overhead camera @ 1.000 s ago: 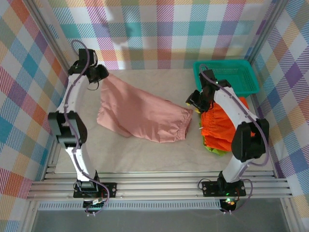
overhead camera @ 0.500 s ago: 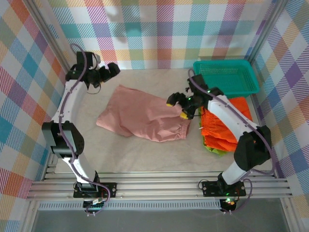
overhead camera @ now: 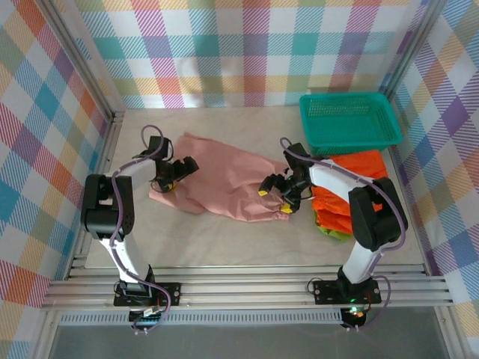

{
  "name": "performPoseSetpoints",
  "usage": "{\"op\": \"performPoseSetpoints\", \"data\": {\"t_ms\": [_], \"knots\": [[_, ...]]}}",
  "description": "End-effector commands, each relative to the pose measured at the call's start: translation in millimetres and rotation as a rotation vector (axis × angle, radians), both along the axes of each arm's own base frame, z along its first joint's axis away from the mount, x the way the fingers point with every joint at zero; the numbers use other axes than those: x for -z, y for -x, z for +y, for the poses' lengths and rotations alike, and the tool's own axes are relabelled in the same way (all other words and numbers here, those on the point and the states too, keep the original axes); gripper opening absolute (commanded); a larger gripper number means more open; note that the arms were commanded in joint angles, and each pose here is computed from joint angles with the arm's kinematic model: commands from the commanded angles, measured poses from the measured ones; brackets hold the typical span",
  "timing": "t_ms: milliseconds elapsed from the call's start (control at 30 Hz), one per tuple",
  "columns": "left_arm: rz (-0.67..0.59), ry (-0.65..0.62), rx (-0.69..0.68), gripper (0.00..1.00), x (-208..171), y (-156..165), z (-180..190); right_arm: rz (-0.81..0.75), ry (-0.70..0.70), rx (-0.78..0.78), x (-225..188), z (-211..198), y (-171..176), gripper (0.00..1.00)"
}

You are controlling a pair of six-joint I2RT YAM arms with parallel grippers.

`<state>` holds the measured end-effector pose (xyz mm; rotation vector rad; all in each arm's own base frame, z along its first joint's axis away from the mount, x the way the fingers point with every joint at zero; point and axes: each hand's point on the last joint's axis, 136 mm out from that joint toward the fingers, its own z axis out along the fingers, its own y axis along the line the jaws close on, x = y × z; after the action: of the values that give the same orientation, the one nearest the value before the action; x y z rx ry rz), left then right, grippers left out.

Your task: Fold and stack the shorts

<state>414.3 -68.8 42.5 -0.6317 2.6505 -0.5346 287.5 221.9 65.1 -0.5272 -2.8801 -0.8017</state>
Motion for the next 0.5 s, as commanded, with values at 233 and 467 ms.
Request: {"op": "performPoseSetpoints", "data": {"t_ms": [233, 467], "knots": [[0.107, -0.152, -0.207, 1.0, 15.0, 81.6, 63.0, -0.166, -0.011, -0.205, -21.6, -0.4, 4.3, 0.92], [-0.138, -0.047, -0.076, 1.0, -85.1, 63.9, 32.9, -0.374, 0.153, -0.227, -59.0, -35.4, -19.9, 0.96]]}}
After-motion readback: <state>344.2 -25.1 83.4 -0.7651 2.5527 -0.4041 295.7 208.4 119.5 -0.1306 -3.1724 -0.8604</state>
